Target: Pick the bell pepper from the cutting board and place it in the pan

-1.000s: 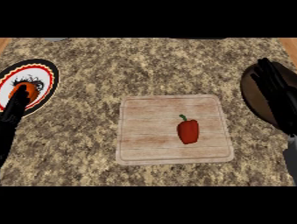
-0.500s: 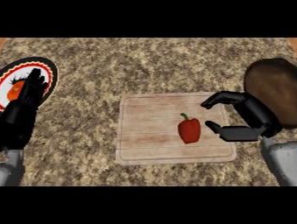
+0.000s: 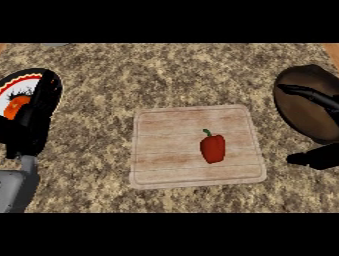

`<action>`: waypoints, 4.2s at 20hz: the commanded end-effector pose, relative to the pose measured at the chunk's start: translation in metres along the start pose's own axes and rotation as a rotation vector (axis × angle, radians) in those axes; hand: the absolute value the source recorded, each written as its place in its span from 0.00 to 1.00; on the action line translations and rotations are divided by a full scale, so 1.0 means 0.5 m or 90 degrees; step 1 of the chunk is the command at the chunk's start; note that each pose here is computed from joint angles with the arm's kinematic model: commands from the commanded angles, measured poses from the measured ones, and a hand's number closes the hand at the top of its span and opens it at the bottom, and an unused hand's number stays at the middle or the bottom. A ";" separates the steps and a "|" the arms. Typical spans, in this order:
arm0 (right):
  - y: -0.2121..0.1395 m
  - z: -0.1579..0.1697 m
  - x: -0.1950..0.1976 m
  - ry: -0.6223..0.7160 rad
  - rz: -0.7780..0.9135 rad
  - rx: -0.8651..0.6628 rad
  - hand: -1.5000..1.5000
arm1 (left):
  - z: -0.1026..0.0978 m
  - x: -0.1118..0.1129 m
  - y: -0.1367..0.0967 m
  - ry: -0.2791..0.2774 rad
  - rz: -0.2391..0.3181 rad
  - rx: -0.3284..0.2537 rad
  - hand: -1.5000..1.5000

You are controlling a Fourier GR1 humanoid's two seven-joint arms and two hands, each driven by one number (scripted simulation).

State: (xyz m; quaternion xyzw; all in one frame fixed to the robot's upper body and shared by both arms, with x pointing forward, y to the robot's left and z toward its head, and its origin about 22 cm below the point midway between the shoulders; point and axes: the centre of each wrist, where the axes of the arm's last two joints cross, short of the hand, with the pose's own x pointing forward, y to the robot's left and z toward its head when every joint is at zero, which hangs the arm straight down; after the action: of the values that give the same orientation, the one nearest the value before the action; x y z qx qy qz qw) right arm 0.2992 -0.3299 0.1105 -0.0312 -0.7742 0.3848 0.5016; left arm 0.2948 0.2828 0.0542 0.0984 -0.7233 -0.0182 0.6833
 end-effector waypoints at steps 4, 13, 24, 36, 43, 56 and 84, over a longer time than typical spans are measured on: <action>-0.129 -0.035 0.139 0.068 0.200 0.139 0.00 | 0.006 0.005 -0.022 0.006 0.003 -0.014 0.50; -0.104 -0.182 0.266 0.061 0.238 0.140 0.00 | -0.010 -0.034 -0.027 0.007 -0.002 -0.008 0.50; 0.031 -0.214 0.293 0.036 0.150 0.250 0.00 | -0.005 0.000 -0.006 -0.005 0.001 -0.013 0.50; 0.132 -0.224 0.247 0.164 0.213 0.226 0.00 | 0.004 -0.037 -0.027 0.012 0.011 -0.019 0.50; 0.107 -0.229 0.184 0.196 0.219 0.271 0.00 | -0.014 0.011 -0.014 0.003 -0.003 -0.011 0.50; 0.174 -0.233 0.160 0.202 0.263 0.354 0.00 | 0.011 -0.027 -0.033 -0.011 0.008 -0.012 0.50; 0.337 -0.270 0.090 0.292 0.407 0.456 0.00 | 0.008 0.009 0.002 0.003 0.007 -0.013 0.50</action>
State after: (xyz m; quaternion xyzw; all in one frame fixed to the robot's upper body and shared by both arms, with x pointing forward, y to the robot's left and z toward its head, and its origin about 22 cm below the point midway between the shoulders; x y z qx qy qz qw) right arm 0.3322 -0.1335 0.0789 -0.1782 -0.4252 0.7388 0.4915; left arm 0.2921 0.2787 0.0491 0.0885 -0.7220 -0.0226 0.6858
